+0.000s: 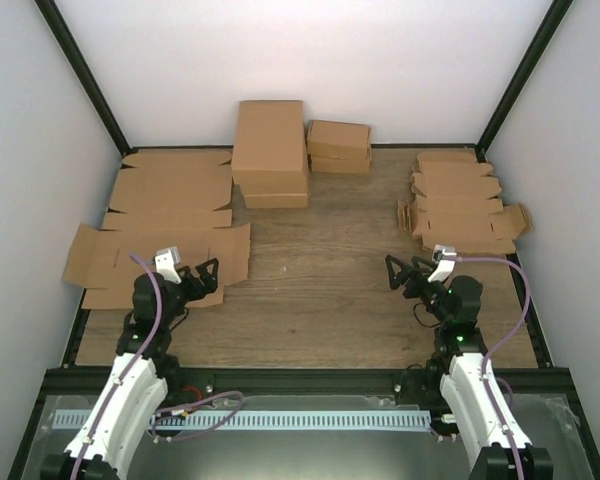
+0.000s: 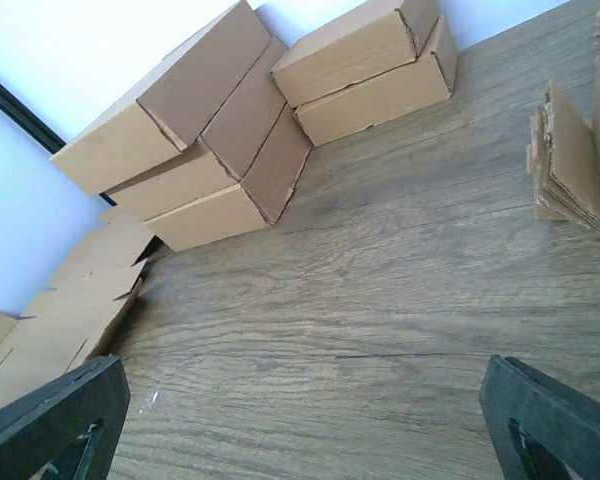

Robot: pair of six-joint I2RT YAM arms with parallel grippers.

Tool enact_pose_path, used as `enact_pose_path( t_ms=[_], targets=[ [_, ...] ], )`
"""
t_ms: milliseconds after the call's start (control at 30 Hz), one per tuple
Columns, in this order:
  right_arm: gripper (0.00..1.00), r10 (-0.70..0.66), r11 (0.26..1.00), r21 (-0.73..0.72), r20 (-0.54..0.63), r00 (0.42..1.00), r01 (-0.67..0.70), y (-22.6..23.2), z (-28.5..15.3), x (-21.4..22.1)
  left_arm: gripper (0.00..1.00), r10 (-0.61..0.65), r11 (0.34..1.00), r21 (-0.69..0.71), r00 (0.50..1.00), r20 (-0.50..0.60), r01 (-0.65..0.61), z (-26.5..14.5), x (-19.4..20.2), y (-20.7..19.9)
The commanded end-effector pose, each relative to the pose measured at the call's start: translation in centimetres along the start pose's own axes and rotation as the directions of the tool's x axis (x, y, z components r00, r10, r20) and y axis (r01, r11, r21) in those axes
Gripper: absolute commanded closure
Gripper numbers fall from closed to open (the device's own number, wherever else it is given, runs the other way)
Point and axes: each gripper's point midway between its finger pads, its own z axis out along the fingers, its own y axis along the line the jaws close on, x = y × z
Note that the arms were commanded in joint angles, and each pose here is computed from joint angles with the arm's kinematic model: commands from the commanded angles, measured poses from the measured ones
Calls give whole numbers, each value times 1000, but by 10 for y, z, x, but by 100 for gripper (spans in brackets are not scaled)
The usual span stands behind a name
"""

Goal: Fold the paper box

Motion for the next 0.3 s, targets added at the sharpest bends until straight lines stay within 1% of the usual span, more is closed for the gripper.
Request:
enact_pose_path(
  t_ms=[0,267],
  targets=[
    [0,-1,1000,0,26,1000,1,1,-2,-4,0,32,999,26,998,48,-33,-3,-6,-4],
    [0,10,1000,5,5,1000,-10,-1,2,-1,0,37,998,42,999,34,-39,-3,-3,-7]
  ],
)
